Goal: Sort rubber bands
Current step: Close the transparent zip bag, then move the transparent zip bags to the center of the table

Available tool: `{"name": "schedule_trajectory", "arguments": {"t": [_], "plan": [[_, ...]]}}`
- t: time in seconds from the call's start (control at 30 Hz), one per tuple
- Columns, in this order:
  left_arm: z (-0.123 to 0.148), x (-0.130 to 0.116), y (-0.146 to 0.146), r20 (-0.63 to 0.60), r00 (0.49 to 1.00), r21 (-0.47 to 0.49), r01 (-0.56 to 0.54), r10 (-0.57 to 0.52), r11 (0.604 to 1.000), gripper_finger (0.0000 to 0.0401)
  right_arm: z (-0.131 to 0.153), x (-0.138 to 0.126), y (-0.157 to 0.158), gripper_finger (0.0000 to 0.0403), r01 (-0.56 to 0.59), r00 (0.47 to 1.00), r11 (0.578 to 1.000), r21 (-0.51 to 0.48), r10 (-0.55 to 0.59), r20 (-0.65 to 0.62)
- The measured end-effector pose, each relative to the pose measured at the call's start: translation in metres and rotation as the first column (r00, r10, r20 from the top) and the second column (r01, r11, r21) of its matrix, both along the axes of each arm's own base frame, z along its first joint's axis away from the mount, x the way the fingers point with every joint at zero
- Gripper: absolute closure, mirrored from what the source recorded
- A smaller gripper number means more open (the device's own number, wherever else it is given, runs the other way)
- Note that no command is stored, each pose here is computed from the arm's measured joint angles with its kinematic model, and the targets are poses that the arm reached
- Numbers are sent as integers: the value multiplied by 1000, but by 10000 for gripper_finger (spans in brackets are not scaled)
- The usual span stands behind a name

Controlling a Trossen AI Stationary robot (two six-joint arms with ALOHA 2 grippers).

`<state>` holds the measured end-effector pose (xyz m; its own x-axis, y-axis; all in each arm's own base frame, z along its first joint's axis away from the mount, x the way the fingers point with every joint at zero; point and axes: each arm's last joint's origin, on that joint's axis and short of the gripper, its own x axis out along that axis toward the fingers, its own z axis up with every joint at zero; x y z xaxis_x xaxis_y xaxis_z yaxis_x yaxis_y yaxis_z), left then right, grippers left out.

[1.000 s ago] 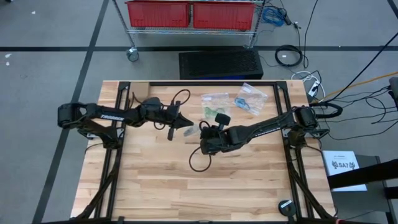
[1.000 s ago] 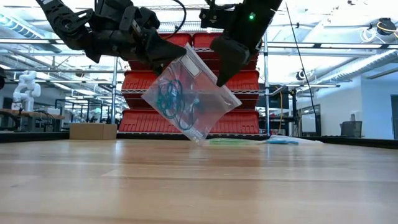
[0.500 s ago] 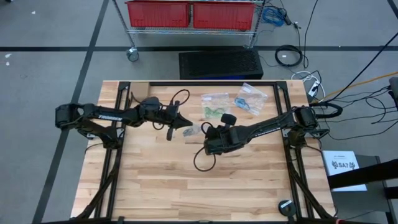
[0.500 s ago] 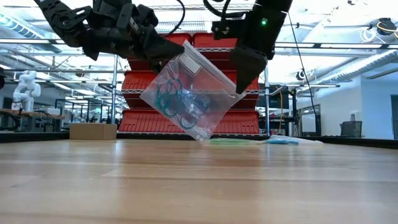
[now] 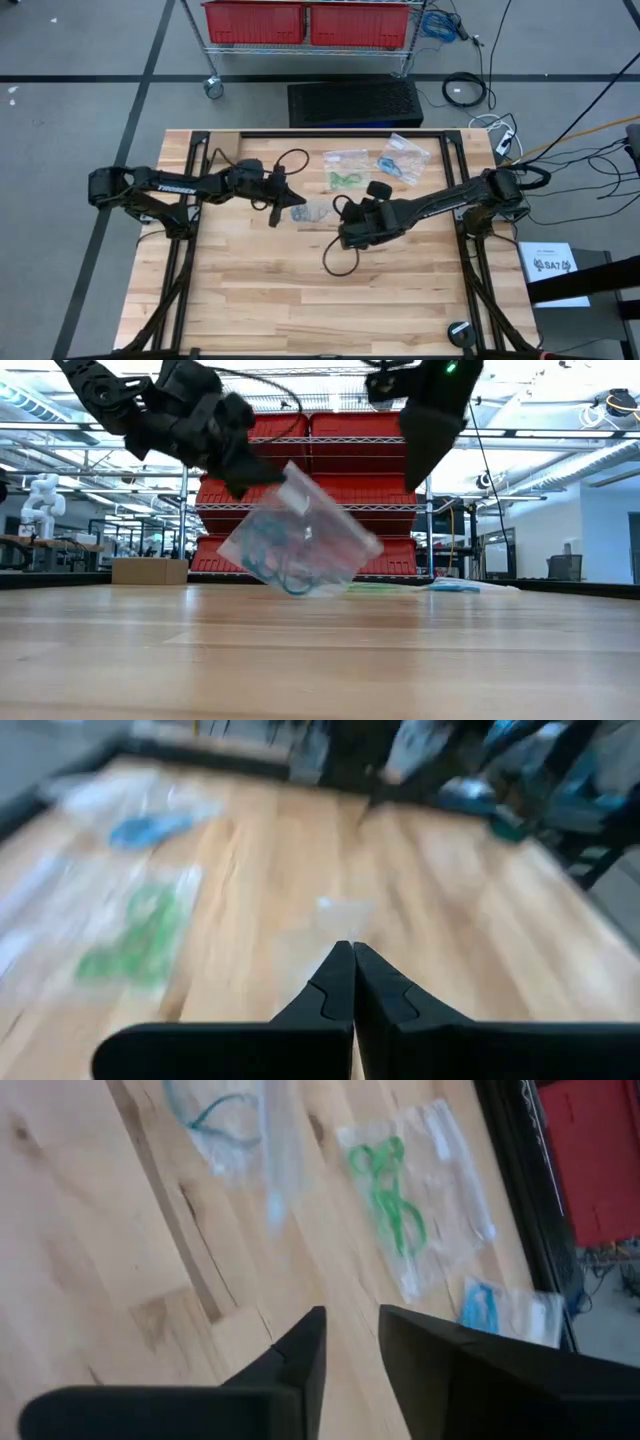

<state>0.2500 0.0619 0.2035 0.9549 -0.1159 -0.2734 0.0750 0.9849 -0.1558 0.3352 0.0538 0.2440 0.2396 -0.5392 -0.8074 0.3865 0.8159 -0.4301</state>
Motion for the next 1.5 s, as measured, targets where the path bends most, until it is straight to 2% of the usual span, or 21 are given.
{"name": "schedule_trajectory", "arguments": {"t": [0.13,0.3,0.5,0.57,0.67,1.03,1.27,1.5], "plan": [[-16,-7,0,-118,990,3,-75,74,997,401,16,-18,2,304,38,999,999,2,-38,-3],[-43,-23,0,-238,949,57,-199,207,978,401,34,-34,1,292,72,997,997,5,-73,22],[-63,-38,2,-323,863,201,-337,387,920,401,41,-38,-1,293,67,997,998,10,-67,45],[-66,-40,3,-338,844,233,-355,417,906,401,41,-38,-1,293,66,997,998,10,-67,45],[-68,-42,3,-345,834,244,-364,432,899,401,41,-38,0,293,66,997,998,10,-66,46],[-61,-44,3,-314,847,236,-368,429,899,395,41,-37,0,293,67,997,998,19,-68,47],[-59,-43,3,-311,850,235,-365,426,901,341,41,-37,0,293,66,997,998,19,-67,48],[-43,-39,4,-244,869,225,-382,431,897,274,41,-36,0,293,66,996,998,21,-67,55]]}}
